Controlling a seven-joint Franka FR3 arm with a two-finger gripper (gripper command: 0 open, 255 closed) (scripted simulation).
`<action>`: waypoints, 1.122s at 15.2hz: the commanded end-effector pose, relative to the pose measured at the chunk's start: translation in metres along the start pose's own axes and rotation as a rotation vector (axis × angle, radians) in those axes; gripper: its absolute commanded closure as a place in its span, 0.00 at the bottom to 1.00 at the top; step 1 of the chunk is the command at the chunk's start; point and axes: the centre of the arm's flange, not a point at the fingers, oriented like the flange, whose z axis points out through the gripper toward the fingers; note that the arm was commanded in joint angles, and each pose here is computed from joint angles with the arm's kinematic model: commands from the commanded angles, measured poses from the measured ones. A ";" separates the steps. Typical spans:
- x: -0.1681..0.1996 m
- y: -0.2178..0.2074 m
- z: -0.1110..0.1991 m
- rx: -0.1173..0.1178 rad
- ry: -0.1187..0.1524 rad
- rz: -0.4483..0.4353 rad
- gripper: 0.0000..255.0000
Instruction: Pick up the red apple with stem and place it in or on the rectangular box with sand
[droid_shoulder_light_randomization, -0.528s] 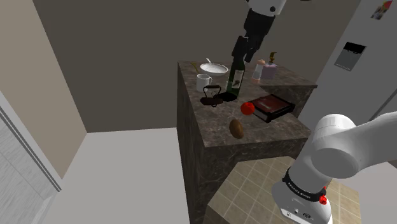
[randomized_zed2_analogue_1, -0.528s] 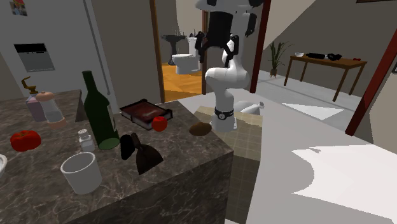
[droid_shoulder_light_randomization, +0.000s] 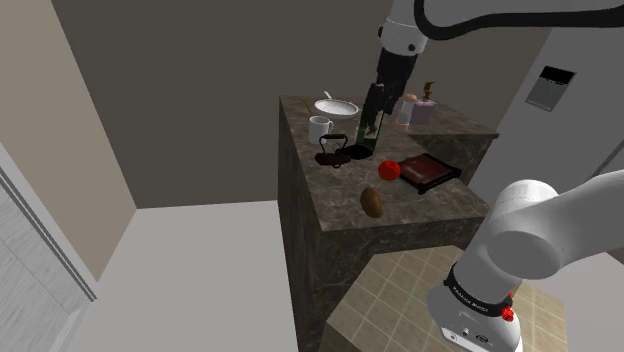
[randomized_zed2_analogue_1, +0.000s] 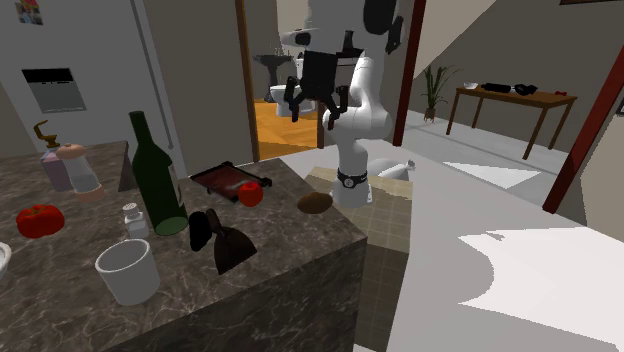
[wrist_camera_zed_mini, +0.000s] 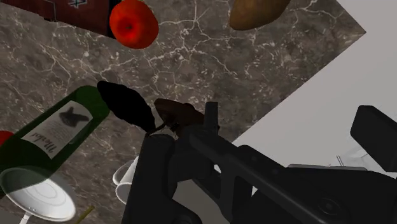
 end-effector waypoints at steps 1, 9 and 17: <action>0.002 0.013 0.021 -0.010 -0.032 -0.001 0.00; 0.015 0.072 0.105 -0.047 -0.159 -0.001 0.00; 0.017 0.135 0.188 -0.085 -0.285 -0.001 0.00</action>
